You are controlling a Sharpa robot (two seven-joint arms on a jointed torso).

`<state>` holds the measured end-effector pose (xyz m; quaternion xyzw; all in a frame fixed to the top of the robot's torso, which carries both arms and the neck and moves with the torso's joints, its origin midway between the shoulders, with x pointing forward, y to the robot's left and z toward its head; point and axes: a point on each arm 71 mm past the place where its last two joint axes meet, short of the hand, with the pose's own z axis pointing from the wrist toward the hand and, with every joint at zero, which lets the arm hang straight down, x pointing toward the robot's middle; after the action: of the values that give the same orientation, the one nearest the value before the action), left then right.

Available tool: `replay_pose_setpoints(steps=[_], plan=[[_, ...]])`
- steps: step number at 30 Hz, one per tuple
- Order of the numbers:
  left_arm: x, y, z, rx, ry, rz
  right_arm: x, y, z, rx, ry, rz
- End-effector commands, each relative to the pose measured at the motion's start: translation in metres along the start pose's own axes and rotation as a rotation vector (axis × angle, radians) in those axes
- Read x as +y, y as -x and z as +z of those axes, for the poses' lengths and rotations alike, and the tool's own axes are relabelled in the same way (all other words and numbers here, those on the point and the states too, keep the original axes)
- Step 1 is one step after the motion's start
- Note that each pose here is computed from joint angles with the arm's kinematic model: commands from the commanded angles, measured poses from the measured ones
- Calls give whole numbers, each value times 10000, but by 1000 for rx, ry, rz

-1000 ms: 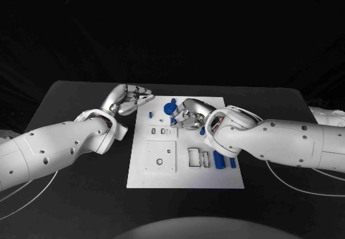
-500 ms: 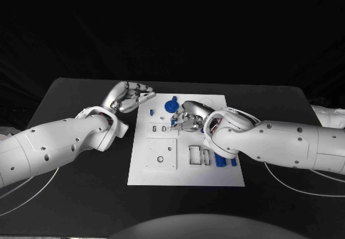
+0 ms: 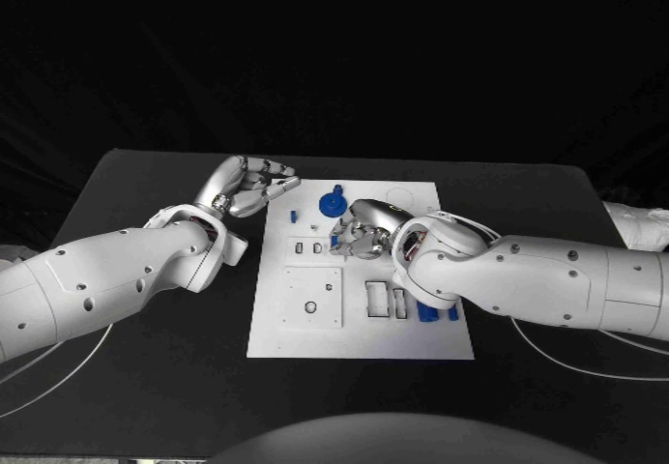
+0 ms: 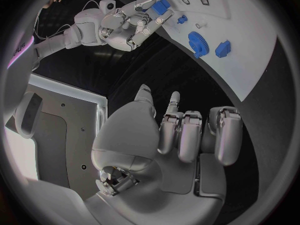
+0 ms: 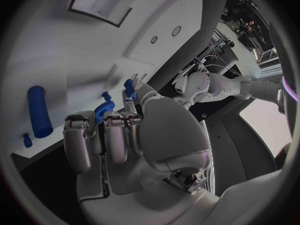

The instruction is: Assemble the parts on the task board

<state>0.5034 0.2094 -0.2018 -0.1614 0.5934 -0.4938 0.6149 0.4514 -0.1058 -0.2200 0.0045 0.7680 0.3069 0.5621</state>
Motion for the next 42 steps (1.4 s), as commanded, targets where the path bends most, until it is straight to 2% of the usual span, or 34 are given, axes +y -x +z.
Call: replay_pose_setpoints(steps=[1, 42], plan=[[-23, -9, 5, 2, -17, 1, 17, -24, 6, 12, 16, -38], [-38, -38, 22, 11, -28, 12, -65, -73, 17, 55, -18, -56]])
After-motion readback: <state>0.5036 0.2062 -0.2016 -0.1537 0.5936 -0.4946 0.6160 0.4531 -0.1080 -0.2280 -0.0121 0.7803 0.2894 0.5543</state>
